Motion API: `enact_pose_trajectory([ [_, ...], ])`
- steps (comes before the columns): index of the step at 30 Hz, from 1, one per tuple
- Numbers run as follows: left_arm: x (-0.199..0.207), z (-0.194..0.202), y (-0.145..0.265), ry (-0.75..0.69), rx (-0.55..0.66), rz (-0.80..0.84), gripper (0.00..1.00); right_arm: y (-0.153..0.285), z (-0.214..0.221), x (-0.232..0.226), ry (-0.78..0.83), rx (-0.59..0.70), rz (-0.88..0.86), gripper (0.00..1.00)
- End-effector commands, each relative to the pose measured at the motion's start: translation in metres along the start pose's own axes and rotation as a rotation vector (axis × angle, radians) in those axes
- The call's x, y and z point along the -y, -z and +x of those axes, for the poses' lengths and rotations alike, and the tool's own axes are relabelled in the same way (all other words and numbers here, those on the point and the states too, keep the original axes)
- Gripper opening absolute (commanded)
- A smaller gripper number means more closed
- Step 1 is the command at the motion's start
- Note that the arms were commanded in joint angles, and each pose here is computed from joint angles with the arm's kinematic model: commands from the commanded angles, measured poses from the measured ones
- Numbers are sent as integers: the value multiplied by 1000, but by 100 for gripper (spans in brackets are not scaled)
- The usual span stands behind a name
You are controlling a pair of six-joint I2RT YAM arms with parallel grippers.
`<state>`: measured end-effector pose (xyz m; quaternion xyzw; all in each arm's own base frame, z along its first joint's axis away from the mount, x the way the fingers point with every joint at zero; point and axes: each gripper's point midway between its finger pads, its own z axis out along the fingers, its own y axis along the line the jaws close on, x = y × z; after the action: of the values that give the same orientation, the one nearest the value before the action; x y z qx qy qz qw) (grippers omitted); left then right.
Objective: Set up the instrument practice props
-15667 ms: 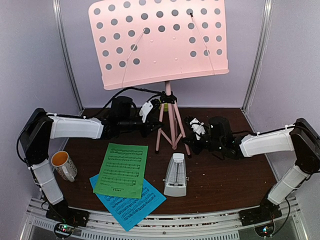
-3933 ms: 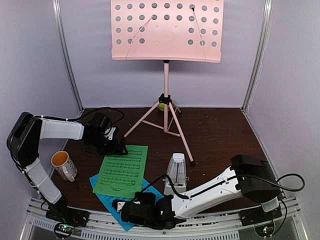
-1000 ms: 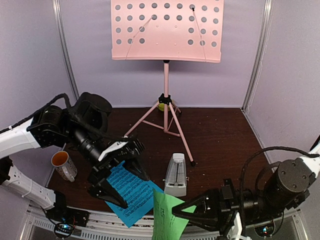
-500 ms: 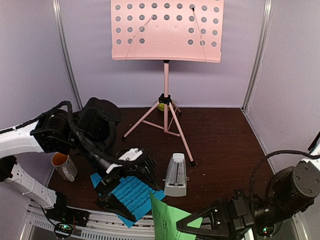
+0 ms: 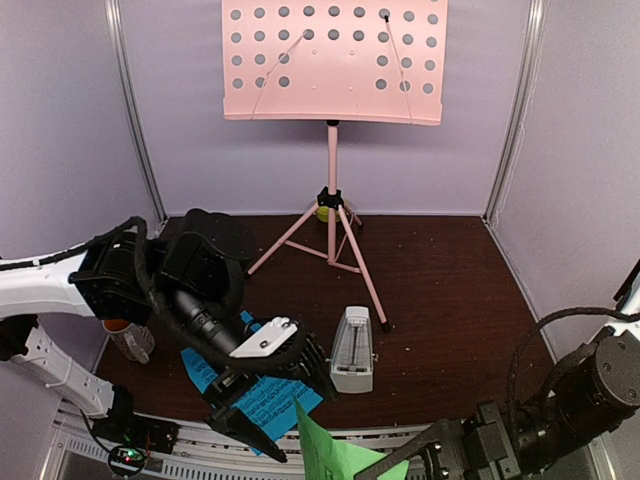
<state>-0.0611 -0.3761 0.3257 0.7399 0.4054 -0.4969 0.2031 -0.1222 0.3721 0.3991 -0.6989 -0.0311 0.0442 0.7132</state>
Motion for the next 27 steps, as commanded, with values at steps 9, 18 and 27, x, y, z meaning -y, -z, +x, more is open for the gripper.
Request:
enact_pose_trajectory([
  [9, 23, -24, -4, -76, 86, 143, 52, 5, 14, 10, -35, -55, 44, 0],
  [18, 23, -22, -11, -52, 104, 174, 36, 7, 22, 7, -27, -67, 49, 0],
  [27, 24, -19, -14, -39, 120, 199, 2, 8, 27, 8, -15, -72, 56, 0],
])
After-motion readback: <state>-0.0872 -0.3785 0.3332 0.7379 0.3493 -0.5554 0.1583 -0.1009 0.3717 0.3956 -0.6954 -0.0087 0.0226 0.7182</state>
